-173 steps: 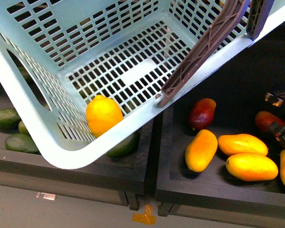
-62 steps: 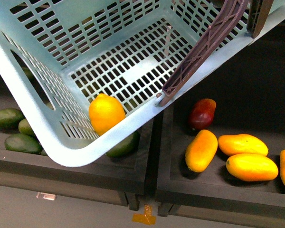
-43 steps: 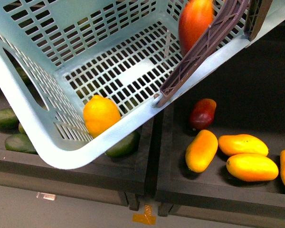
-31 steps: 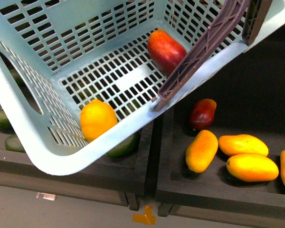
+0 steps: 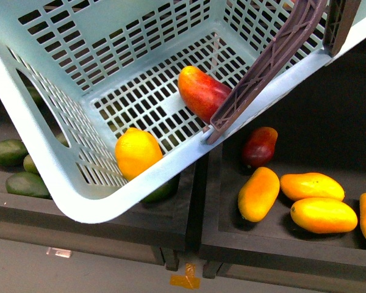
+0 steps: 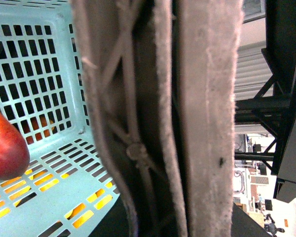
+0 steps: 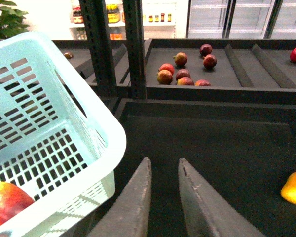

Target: Pick lemon and mango into basket

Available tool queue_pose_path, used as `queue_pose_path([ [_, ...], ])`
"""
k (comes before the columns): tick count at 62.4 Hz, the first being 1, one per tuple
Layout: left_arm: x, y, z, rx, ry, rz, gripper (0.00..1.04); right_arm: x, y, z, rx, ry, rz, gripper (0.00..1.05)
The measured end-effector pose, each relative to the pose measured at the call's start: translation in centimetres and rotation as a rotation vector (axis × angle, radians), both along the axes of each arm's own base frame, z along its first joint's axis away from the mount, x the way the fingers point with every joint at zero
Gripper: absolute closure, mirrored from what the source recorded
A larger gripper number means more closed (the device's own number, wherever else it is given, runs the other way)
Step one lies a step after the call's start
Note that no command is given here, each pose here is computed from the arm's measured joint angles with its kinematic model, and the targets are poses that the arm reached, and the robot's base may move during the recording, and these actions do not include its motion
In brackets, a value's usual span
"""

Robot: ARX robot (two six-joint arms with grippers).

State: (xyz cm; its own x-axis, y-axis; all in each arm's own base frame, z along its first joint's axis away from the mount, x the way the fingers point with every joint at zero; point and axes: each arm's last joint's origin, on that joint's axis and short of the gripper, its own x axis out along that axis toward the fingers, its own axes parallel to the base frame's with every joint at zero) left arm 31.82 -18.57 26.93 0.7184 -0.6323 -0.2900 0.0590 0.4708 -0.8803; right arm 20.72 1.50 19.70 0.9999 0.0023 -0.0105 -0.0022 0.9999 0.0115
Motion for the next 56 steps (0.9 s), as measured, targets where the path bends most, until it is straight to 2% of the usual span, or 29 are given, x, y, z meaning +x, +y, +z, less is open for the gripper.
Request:
queue_pose_path([
  [2, 0.0, 0.0, 0.0, 0.002, -0.002, 0.001, 0.88, -0.4, -0.1, -0.1, -0.007, -0.002, 0.0, 1.03],
  [15, 0.0, 0.0, 0.0, 0.0, 0.0, -0.004, 0.88, -2.8, -1.4, -1.3, -0.006, 0.001, -0.002, 1.03],
  [46, 0.0, 0.0, 0.0, 0.001, -0.001, -0.002, 0.88, -6.5, -1.5, -3.2, -0.006, -0.002, -0.001, 1.03],
  [56, 0.0, 0.0, 0.0, 0.001, -0.001, -0.002, 0.88, -7.3, -1.5, -2.8, -0.006, -0.017, 0.0, 1.03],
])
